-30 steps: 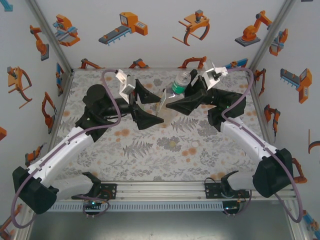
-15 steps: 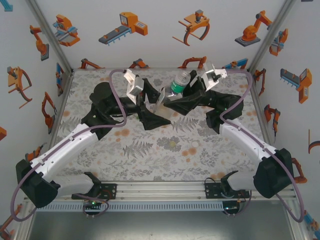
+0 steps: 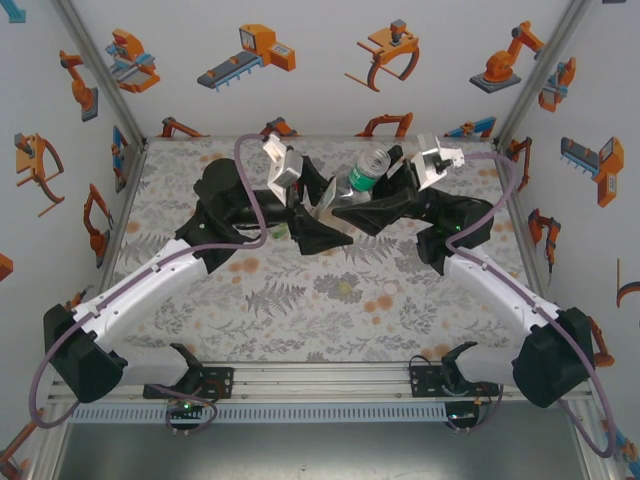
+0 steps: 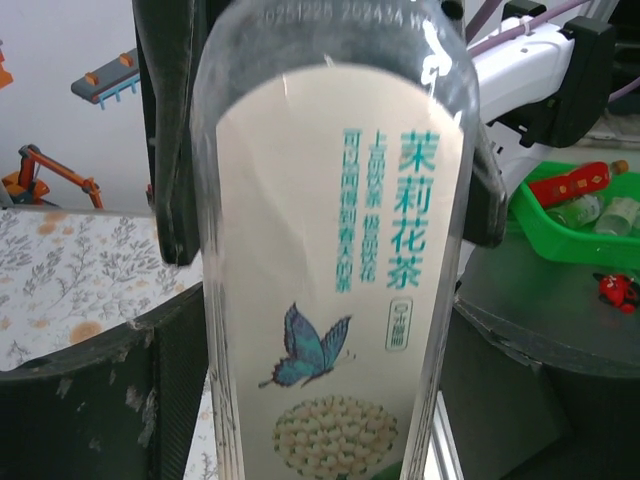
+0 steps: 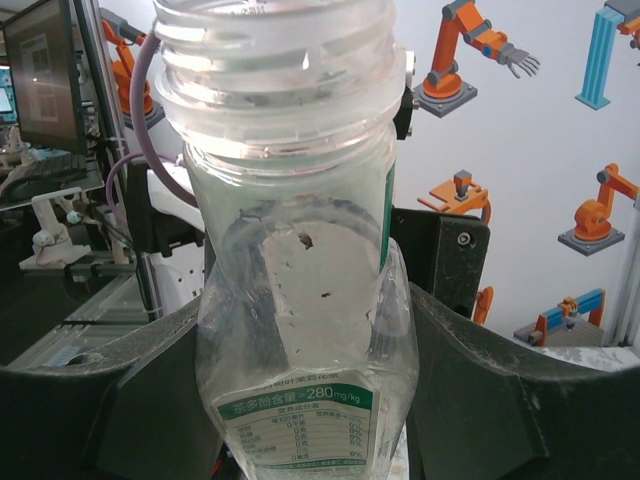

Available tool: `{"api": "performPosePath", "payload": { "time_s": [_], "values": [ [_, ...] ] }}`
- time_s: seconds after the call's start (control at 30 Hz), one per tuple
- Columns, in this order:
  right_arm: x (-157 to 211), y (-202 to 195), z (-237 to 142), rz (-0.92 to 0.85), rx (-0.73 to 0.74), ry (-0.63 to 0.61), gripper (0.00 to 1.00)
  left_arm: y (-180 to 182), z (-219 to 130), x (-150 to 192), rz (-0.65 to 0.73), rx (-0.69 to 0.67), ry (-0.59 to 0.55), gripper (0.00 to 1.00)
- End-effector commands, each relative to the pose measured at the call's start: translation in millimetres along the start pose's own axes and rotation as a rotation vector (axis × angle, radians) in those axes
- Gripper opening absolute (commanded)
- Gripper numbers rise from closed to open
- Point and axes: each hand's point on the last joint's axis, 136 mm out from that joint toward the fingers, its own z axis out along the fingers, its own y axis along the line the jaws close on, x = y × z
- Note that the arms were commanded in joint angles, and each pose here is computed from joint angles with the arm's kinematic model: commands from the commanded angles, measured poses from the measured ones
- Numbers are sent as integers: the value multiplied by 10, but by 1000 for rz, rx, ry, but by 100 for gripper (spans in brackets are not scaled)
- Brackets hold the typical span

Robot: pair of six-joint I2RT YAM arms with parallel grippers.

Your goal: Screw on the bottle caps

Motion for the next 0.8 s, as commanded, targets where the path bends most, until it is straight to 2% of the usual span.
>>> {"api": "performPosePath", "payload": {
  "time_s": [0.0,0.6,0.77],
  "values": [
    [-134,151,-9,-79,-21,-48,0,-98,49,-219,69,33,-46,73],
    [-192,237,-34,-103,-21,-64,0,-155,179,-123,57,64,-11,55],
    [-192,249,-41,-104,-21,-65,0,-177,183,-141,64,67,-12,44]
  ]
}}
